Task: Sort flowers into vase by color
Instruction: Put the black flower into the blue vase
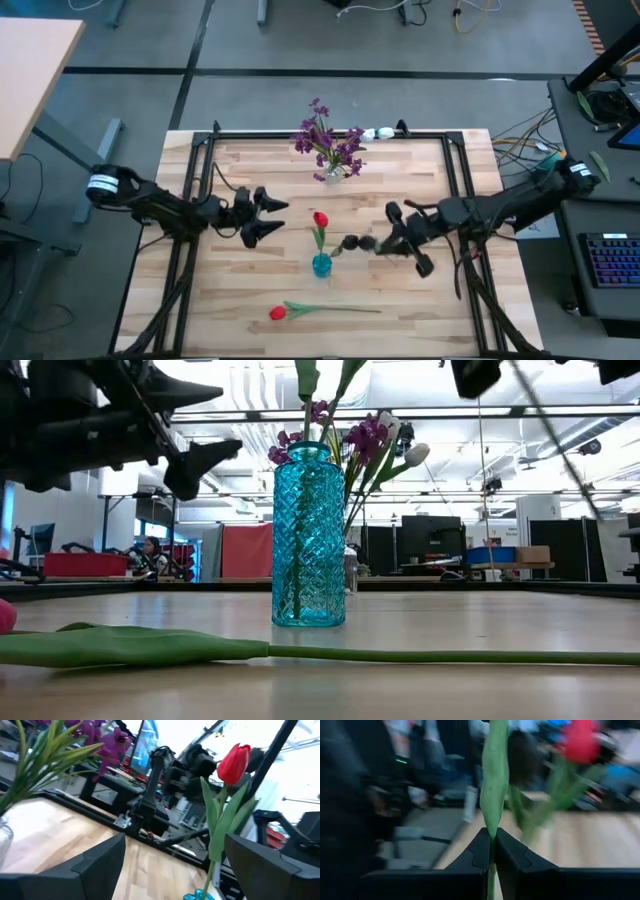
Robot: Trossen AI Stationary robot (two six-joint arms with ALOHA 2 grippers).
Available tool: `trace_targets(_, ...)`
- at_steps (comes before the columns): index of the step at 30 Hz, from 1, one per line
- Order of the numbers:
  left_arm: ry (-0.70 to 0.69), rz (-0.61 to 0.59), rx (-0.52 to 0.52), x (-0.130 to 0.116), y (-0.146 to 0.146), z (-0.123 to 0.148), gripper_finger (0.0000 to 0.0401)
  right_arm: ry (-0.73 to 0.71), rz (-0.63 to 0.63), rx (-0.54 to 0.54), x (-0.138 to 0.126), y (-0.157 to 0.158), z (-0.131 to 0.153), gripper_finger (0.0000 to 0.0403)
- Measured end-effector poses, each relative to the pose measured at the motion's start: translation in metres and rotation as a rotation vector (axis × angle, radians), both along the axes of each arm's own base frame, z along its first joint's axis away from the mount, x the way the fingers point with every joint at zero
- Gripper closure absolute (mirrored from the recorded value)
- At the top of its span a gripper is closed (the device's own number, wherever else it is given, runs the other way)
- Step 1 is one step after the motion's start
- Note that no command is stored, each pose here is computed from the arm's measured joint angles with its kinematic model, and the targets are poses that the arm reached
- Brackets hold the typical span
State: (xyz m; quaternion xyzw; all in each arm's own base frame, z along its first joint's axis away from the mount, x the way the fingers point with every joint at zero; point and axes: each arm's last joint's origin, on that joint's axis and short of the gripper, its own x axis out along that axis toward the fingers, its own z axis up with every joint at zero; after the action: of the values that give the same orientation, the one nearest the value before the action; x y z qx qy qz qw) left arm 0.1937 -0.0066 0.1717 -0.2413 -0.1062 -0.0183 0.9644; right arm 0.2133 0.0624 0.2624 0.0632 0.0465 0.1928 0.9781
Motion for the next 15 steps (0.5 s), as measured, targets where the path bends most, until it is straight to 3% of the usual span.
trace_targets(4,0.009,0.029,0.023,-0.002,-0.014,0.001,0.0079,-0.102,0.119,-0.014,0.004,0.010,-0.002,0.0391)
trace_targets(9,0.027,0.051,0.065,0.002,-0.032,0.007,0.0079,-0.125,0.089,-0.042,0.012,0.011,0.002,0.0391)
trace_targets(12,0.078,0.019,0.150,0.011,-0.047,0.012,0.0079,-0.181,0.162,-0.048,0.014,0.015,0.008,0.0391)
trace_targets(15,0.187,0.012,0.311,0.023,-0.060,0.015,0.0079,-0.331,0.229,-0.048,0.019,0.023,0.012,0.0391)
